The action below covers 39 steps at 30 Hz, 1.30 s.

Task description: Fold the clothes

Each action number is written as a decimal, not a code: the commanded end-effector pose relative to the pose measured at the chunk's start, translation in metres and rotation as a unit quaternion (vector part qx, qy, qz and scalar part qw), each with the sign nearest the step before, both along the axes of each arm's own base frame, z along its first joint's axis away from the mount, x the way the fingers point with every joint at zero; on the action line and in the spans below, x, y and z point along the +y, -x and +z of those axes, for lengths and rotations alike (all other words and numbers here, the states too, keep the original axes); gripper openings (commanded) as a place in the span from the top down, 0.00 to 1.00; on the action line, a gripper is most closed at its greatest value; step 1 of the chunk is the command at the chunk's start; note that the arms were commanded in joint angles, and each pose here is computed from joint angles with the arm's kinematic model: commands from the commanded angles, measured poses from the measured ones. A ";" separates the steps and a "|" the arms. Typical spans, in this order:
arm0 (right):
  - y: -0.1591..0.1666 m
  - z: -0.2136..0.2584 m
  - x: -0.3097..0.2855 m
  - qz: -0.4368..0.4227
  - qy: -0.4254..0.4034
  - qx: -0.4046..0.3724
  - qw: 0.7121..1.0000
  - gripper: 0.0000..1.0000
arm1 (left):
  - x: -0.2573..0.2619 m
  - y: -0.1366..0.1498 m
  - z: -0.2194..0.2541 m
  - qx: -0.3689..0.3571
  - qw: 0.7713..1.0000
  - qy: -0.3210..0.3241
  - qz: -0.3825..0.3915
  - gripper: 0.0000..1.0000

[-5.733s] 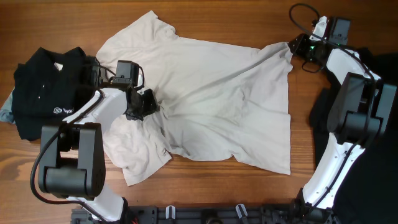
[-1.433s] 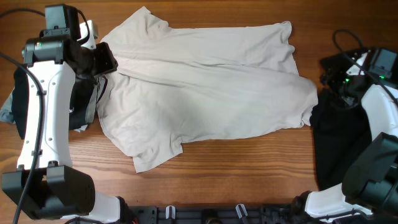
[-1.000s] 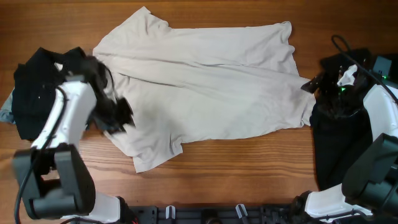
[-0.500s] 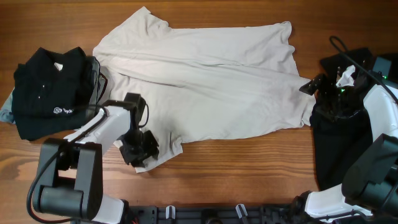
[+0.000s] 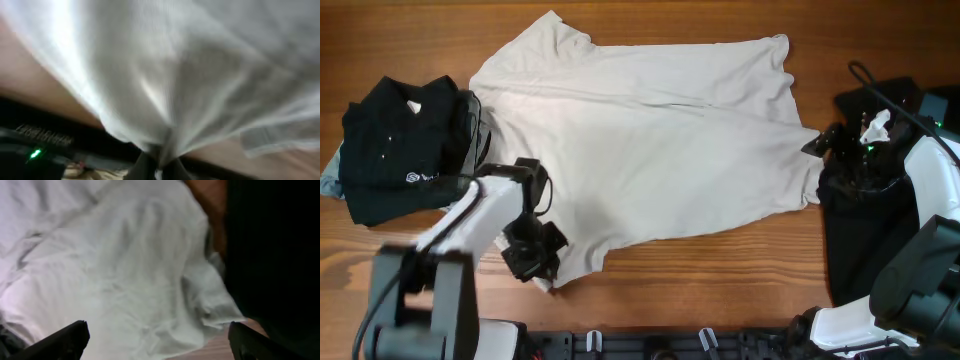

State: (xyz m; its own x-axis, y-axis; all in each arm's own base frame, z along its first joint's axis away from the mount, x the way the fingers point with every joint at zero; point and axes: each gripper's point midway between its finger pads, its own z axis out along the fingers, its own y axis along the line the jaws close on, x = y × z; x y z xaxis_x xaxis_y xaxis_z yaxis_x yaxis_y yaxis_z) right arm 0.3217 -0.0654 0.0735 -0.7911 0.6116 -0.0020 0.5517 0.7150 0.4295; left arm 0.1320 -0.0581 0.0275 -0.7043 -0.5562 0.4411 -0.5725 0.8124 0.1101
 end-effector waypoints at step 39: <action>0.140 -0.063 0.037 -0.054 -0.001 0.178 0.982 0.24 | 0.050 -0.017 0.082 -0.237 0.966 -0.047 0.088 0.94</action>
State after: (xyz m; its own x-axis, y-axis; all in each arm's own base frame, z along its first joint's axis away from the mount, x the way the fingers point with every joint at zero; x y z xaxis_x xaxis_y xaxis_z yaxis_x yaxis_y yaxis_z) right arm 0.1813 -0.0303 0.0141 -0.6845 0.6755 0.2742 0.7284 0.6494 0.2184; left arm 0.1457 -0.0126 0.1061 -0.7080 -0.7036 0.0600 -0.7044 0.6977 -0.1302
